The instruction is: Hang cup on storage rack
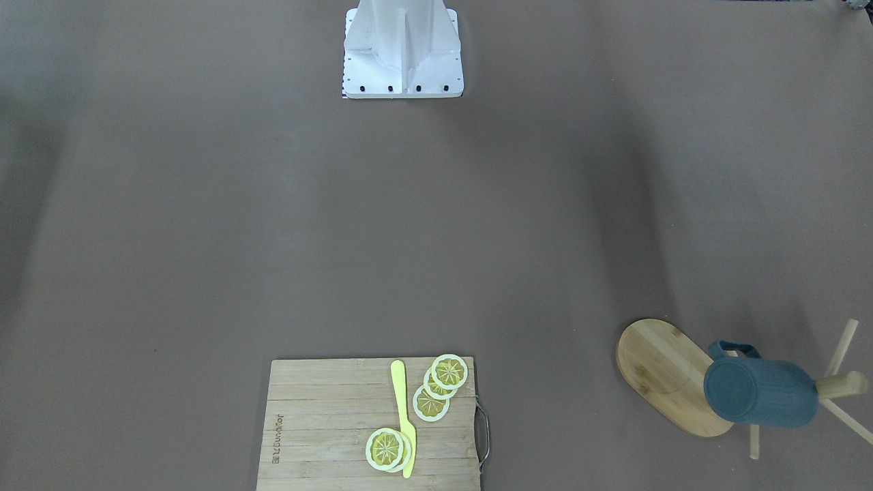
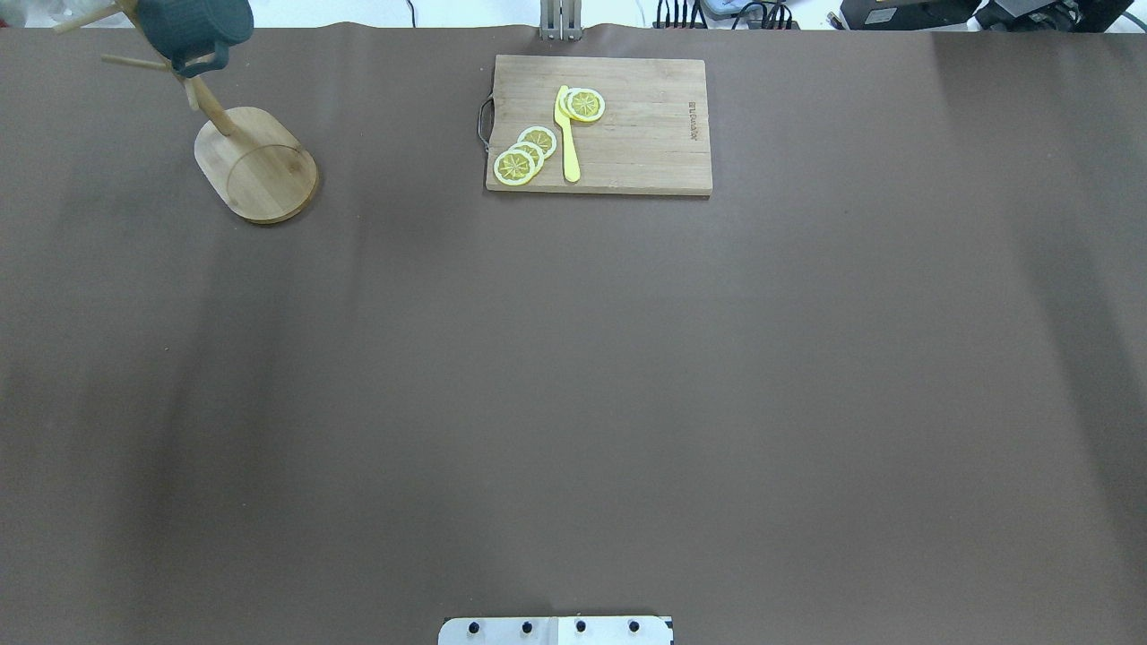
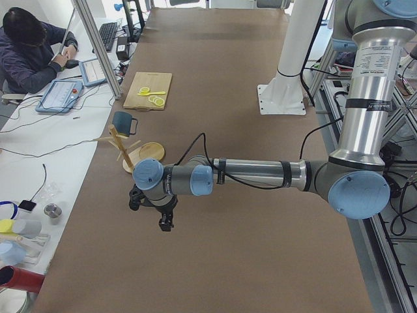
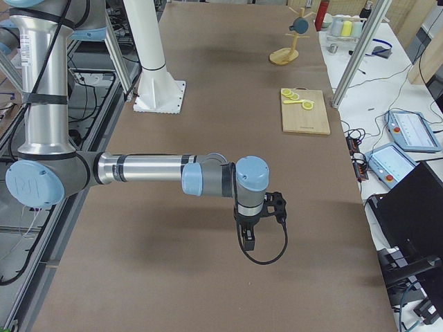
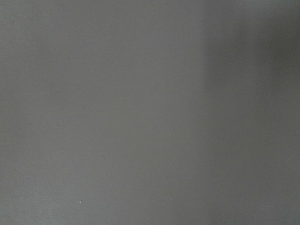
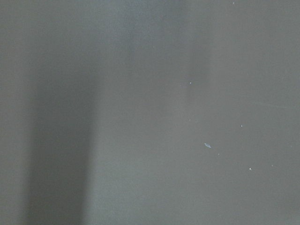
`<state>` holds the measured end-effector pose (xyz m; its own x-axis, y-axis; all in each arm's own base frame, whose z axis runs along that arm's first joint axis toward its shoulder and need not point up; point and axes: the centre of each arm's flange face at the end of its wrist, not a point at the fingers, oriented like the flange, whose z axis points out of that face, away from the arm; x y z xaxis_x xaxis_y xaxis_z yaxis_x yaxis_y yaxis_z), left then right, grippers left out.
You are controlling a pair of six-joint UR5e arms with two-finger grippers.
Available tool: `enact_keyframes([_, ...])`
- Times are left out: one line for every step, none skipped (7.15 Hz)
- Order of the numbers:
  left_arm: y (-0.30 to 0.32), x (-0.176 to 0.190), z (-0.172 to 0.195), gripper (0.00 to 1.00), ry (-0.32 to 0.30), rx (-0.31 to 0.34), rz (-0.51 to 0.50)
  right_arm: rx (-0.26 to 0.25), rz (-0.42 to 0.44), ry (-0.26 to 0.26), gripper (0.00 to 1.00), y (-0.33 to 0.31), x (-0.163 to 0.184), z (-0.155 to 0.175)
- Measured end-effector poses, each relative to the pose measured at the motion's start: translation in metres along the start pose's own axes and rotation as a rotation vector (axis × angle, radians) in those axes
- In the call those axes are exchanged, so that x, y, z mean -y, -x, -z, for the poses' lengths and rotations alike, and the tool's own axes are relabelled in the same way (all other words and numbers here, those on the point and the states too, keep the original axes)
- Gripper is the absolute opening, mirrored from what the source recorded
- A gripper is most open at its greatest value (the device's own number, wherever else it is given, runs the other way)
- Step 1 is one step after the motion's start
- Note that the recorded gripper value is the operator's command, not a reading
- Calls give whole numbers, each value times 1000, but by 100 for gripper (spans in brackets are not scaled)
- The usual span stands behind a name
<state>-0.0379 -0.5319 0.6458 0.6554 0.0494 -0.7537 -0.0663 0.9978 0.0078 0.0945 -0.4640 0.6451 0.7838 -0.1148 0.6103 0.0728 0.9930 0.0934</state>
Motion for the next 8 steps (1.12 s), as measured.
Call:
enact_keyframes([-4, -1, 6, 99, -13, 0, -8, 1, -3, 5, 100, -1, -3, -2])
enact_keyframes([-8, -7, 12, 99, -26, 0, -17, 2, -7, 9, 100, -3, -6, -4])
enact_keyframes([-14, -19, 17, 99, -38, 0, -32, 3, -11, 15, 100, -4, -10, -7])
enact_keyframes([-20, -32, 21, 99, -48, 0, -45, 7, -15, 20, 100, -5, -13, -10])
enact_keyframes([-23, -40, 24, 99, -54, 1, -51, 11, -19, 26, 100, -6, -17, -13])
enact_keyframes([-24, -44, 24, 99, -55, 2, -53, 17, -25, 33, 100, -8, -22, -16])
enact_keyframes([-24, -47, 24, 99, -55, 3, -53, 26, -31, 38, 100, -8, -27, -20])
enact_keyframes([-24, -47, 24, 99, -55, 3, -53, 41, -36, 42, 100, -9, -31, -22])
